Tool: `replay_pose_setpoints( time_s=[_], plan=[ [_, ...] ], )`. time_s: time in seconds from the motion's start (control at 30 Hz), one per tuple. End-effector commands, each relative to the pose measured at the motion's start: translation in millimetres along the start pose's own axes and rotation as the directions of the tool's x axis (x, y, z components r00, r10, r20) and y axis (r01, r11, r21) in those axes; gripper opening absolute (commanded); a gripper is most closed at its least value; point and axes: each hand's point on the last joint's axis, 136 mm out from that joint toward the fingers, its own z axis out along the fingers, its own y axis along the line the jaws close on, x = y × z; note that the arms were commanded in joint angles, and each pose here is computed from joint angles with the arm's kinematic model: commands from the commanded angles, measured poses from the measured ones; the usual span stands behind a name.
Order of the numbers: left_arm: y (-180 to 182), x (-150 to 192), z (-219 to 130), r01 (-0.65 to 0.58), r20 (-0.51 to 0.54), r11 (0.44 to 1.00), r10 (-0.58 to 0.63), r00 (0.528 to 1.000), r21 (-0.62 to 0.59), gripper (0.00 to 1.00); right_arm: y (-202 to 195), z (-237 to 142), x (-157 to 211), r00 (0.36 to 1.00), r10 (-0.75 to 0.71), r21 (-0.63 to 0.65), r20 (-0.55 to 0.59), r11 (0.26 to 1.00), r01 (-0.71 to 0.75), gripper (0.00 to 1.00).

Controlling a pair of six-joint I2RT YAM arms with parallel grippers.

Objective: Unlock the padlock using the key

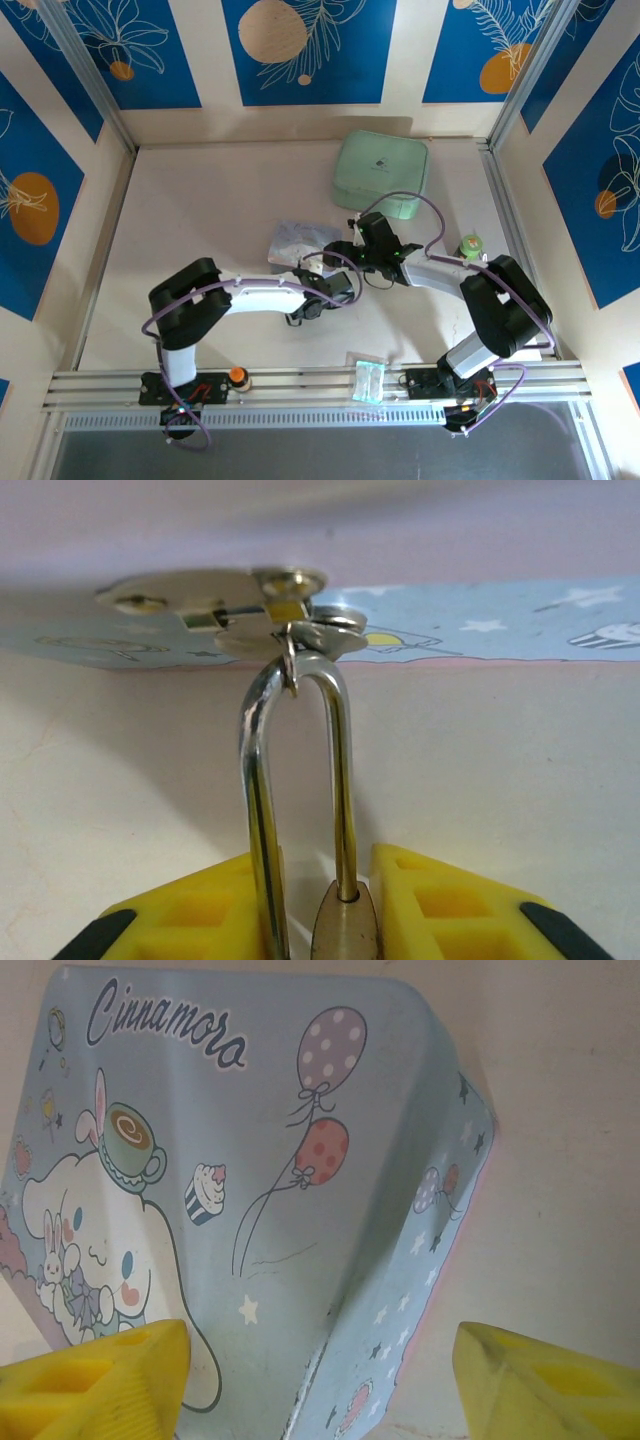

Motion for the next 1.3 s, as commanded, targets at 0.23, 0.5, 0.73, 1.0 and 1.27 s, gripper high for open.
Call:
replay_pose_setpoints(
  time_s=[0.23,0.5,0.73,1.0,1.27],
  plan=[
    [-12,6,-11,-0.104,0.005,0.994,0.104,0.995,-0.033,0.32,-27,9,27,0.995,0.043,0.08,-0.09,0.996,-0.035,0.69],
    [-15,7,-14,-0.13,0.006,0.99,0.131,0.991,-0.049,0.3,-30,12,30,0.993,0.057,0.085,-0.099,0.995,-0.049,0.69],
    [0,7,-18,-0.165,-0.019,0.98,0.164,0.986,-0.111,0.23,-29,11,29,0.994,0.05,0.087,-0.099,0.995,-0.042,0.69],
    [14,12,-9,-0.224,-0.052,0.96,0.218,0.974,-0.17,0.23,-32,9,28,0.994,0.051,0.095,-0.099,0.995,-0.042,0.69],
    [4,15,-6,-0.263,-0.053,0.95,0.257,0.965,-0.167,0.29,-34,12,33,0.992,0.06,0.094,-0.107,0.994,-0.05,0.69]
  ],
)
